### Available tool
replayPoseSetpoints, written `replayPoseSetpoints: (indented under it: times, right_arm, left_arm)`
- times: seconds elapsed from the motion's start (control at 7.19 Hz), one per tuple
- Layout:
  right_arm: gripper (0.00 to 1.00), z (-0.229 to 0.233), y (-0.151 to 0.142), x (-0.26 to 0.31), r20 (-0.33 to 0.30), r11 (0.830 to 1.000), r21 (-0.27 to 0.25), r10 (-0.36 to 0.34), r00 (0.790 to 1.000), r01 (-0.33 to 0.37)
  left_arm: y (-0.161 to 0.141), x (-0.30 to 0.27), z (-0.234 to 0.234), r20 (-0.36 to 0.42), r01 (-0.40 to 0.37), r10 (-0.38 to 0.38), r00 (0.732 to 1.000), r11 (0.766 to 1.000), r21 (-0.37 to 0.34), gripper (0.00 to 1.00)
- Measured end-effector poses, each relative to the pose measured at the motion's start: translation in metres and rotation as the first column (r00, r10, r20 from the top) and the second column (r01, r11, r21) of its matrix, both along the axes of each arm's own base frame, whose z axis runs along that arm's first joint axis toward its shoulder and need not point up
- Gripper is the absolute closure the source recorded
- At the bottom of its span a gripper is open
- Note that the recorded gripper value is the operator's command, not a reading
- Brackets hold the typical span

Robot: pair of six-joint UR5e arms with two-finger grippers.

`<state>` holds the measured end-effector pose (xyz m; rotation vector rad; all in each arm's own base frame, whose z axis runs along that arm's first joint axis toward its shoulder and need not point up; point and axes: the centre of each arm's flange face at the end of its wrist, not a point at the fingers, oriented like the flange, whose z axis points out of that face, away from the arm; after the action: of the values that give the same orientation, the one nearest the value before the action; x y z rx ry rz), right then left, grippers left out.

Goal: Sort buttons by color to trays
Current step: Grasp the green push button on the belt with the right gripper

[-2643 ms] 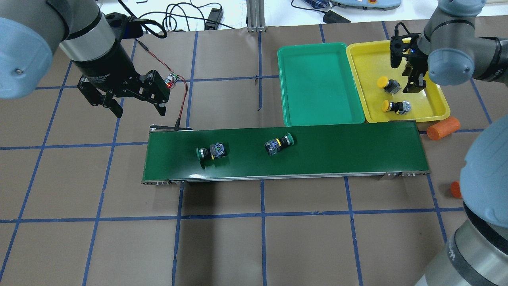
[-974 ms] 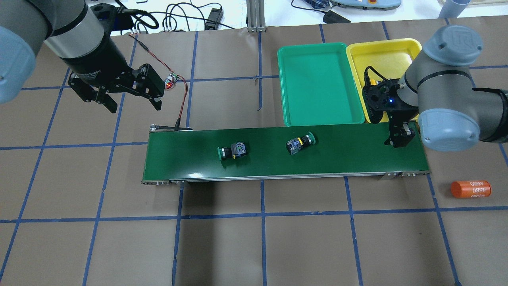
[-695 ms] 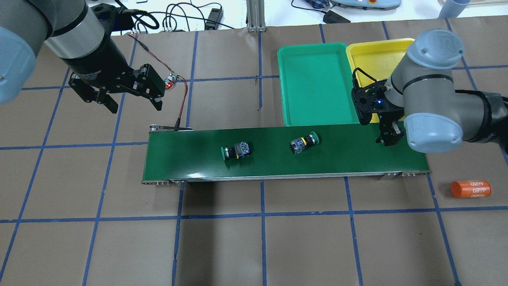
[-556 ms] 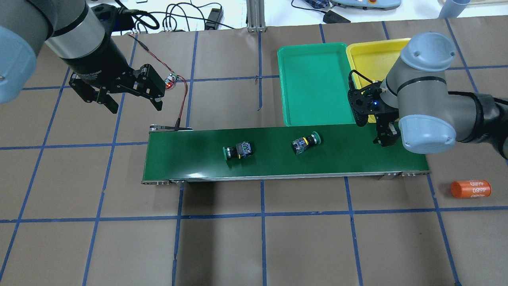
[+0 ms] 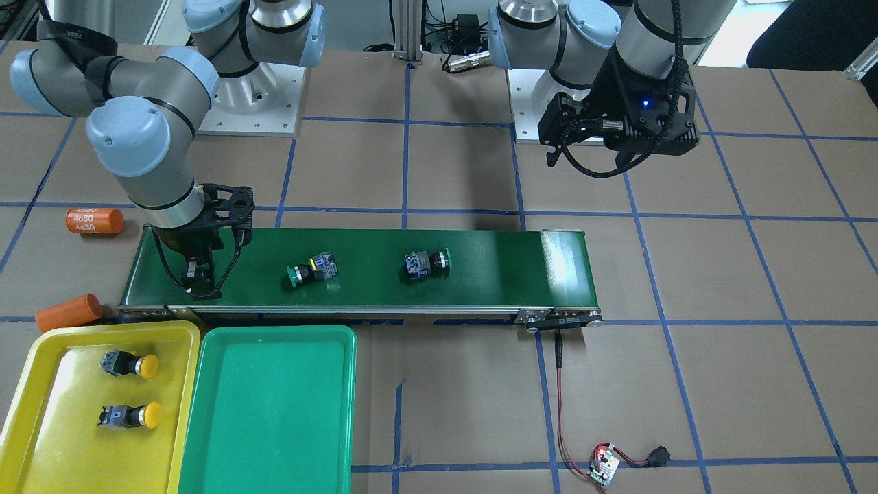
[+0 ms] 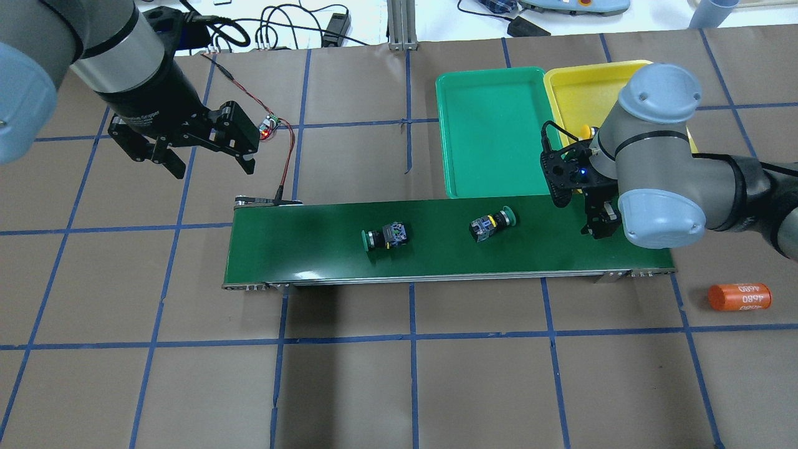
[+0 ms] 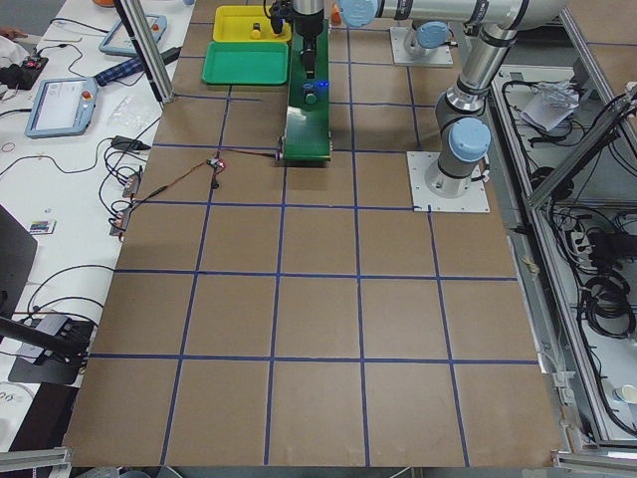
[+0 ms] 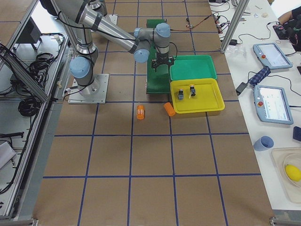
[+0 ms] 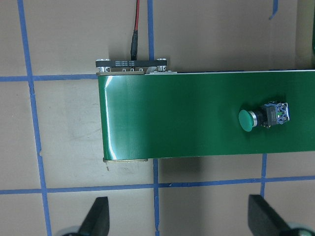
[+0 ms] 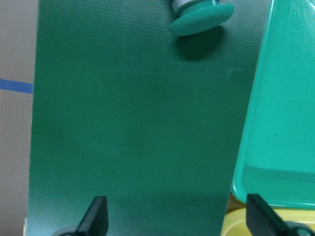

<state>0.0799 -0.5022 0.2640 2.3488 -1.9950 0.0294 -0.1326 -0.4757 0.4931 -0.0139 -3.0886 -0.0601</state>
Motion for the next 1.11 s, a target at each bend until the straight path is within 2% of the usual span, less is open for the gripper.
replayPoseSetpoints:
  times: [0.28, 0.7, 1.11]
  right_arm:
    - [0.0, 0.002, -0.001, 0.001, -0.005, 1.0, -0.004, 0.015, 1.0, -0.015]
    - [0.0, 0.0, 0.003, 0.024, -0.01, 0.995, -0.002, 0.098, 0.995, -0.098]
    - [0.0, -0.004, 0.01, 0.061, -0.009, 0.996, -0.015, 0.084, 0.996, -0.084]
  left_arm:
    - [0.0, 0.0, 0.0, 0.0, 0.0, 0.0, 1.0, 1.0, -0.001, 0.0]
    - [0.0, 0.0, 0.001, 0.0, 0.0, 0.0, 1.0, 1.0, -0.003, 0.0]
    - [0.0, 0.0, 0.002, 0.0, 0.0, 0.0, 1.0, 1.0, -0.003, 0.0]
